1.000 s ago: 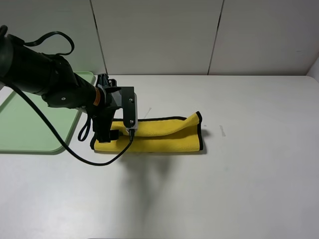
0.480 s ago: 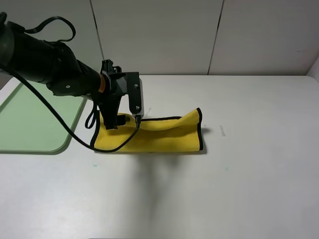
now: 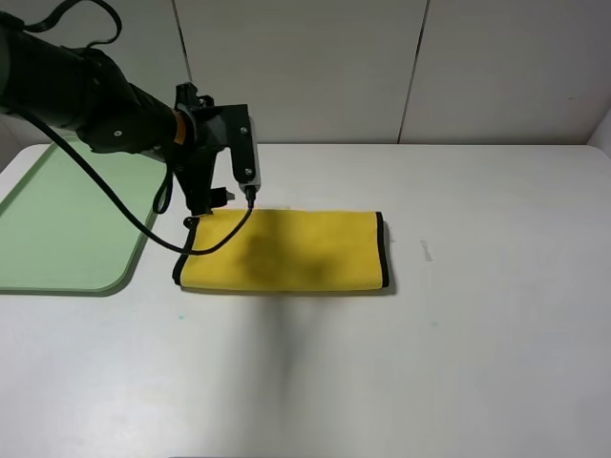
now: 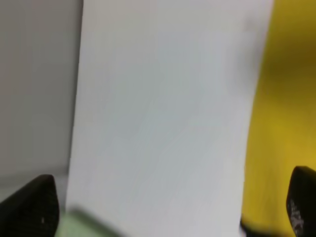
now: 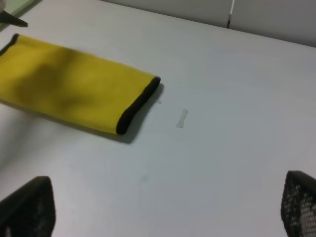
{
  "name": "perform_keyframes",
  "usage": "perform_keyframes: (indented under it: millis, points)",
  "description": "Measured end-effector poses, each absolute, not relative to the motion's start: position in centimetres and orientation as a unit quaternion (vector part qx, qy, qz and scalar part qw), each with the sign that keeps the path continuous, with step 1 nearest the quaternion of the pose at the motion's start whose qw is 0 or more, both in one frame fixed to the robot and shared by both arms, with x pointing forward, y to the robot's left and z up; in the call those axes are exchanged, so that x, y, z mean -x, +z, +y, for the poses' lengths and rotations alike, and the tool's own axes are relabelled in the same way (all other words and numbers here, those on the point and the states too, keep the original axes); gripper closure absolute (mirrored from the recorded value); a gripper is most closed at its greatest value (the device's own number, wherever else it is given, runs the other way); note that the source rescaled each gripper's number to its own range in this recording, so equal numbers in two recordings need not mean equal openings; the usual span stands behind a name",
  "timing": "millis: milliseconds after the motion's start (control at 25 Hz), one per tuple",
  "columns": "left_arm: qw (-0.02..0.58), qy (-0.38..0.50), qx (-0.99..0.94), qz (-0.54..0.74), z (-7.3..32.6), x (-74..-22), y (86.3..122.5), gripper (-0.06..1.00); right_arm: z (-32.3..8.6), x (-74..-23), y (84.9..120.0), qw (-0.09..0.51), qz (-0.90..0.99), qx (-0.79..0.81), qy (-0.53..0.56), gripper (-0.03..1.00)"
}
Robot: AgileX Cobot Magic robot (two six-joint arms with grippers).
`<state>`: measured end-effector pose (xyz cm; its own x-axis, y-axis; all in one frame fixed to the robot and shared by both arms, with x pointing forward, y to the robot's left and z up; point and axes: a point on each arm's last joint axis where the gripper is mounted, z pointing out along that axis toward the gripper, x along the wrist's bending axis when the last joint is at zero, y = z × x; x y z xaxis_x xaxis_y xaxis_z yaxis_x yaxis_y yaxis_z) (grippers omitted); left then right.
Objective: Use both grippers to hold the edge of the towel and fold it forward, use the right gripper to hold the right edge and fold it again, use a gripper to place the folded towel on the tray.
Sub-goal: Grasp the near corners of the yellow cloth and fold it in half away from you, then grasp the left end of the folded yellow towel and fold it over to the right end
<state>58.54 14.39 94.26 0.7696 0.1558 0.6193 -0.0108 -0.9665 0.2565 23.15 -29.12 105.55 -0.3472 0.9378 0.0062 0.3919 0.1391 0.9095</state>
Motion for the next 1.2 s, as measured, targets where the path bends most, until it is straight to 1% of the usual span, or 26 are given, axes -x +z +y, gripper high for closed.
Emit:
perform_keyframes:
  millis: [160, 240, 280, 440, 480, 520, 600, 720, 880, 1040, 1200]
  points:
    - [0.098, 0.313, -0.938, 0.111, 15.8, -58.5, 93.9, 0.04, -29.1, -23.1, 105.5, 0.307, 0.69, -0.482, 0.445, -0.03]
    - [0.105, 0.302, -0.933, 0.165, 15.9, -58.4, 93.8, 0.04, -29.1, -23.1, 105.5, 0.307, 0.69, -0.482, 0.445, -0.03]
    - [0.105, 0.302, -0.933, 0.165, 15.9, -58.4, 93.8, 0.04, -29.1, -23.1, 105.5, 0.307, 0.69, -0.482, 0.445, -0.03]
    - [0.139, 0.259, -0.898, 0.328, 15.9, -57.9, 93.5, 0.04, -29.1, -23.1, 105.5, 0.307, 0.69, -0.482, 0.445, -0.03]
    - [0.146, 0.229, -0.87, 0.412, 15.9, -57.6, 93.2, 0.04, -29.1, -23.1, 105.5, 0.307, 0.69, -0.482, 0.445, -0.03]
    - [0.146, 0.229, -0.87, 0.412, 15.9, -57.6, 93.2, 0.04, -29.1, -23.1, 105.5, 0.307, 0.69, -0.482, 0.445, -0.03]
    - [0.14, 0.2, -0.839, 0.486, 16.2, -57.1, 93.0, 0.04, -29.1, -23.1, 105.5, 0.307, 0.69, -0.482, 0.445, -0.03]
    - [0.119, 0.168, -0.804, 0.558, 16.4, -56.4, 92.7, 0.04, -29.1, -23.1, 105.5, 0.307, 0.69, -0.482, 0.445, -0.03]
    - [0.104, 0.135, -0.783, 0.598, 15.7, -55.2, 92.1, 0.04, -29.1, -23.1, 105.5, 0.307, 0.69, -0.482, 0.445, -0.03]
    - [0.109, 0.123, -0.78, 0.604, 15.8, -54.4, 91.0, 0.04, -29.1, -23.1, 105.5, 0.307, 0.69, -0.482, 0.445, -0.03]
    - [0.095, 0.109, -0.78, 0.609, 15.7, -54.4, 89.4, 0.04, -29.1, -23.1, 105.5, 0.307, 0.69, -0.482, 0.445, -0.03]
